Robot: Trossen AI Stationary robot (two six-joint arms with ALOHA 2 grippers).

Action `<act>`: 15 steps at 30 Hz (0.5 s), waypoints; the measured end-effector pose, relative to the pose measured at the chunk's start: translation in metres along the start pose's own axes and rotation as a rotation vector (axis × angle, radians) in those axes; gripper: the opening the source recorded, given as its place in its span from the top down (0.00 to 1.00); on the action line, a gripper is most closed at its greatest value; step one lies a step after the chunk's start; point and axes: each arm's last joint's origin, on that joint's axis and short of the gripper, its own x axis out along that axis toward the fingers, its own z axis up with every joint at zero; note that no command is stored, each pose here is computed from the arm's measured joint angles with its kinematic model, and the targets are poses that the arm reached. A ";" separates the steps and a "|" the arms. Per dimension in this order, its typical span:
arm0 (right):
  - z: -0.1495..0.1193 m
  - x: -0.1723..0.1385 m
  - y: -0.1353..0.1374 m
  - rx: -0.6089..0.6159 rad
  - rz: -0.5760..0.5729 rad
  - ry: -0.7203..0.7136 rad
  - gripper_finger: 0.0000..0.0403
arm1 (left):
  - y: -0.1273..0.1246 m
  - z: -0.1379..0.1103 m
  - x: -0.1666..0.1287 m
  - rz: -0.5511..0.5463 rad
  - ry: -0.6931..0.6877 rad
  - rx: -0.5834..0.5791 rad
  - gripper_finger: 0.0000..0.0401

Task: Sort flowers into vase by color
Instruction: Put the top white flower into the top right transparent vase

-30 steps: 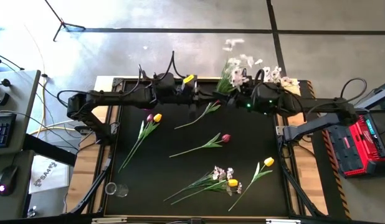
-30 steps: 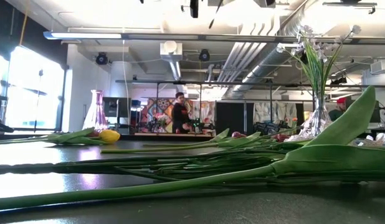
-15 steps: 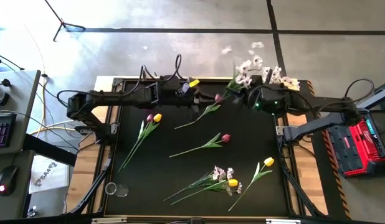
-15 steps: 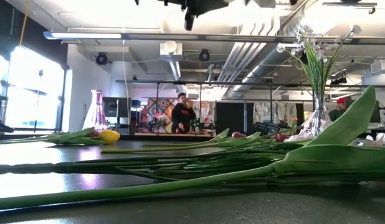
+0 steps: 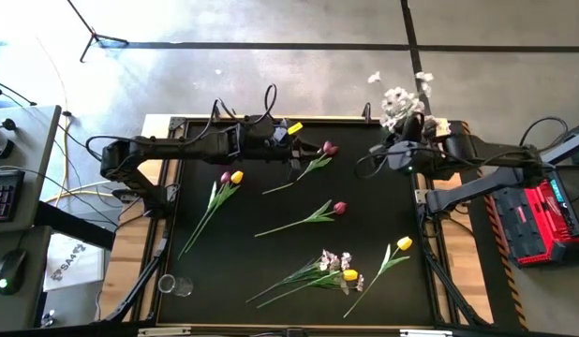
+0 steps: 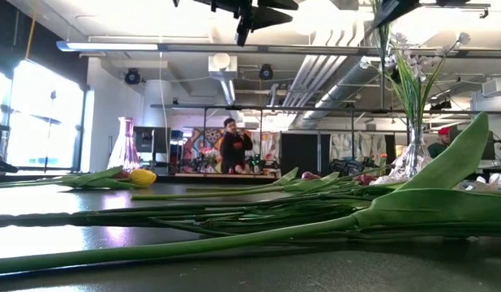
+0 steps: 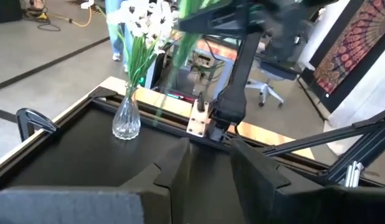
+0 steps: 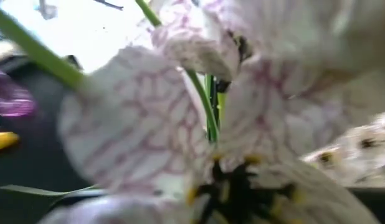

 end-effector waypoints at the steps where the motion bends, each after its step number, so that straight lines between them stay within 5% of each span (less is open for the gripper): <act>1: 0.002 -0.003 0.000 0.018 0.037 -0.004 1.00 | 0.000 0.000 0.000 0.001 0.000 0.000 0.74; 7: 0.015 -0.026 -0.021 0.144 0.146 -0.131 1.00 | 0.003 0.000 0.001 0.039 -0.007 0.000 0.74; 15: 0.023 -0.048 -0.072 0.326 -0.048 -0.356 1.00 | 0.008 0.001 0.000 0.052 -0.011 0.015 0.74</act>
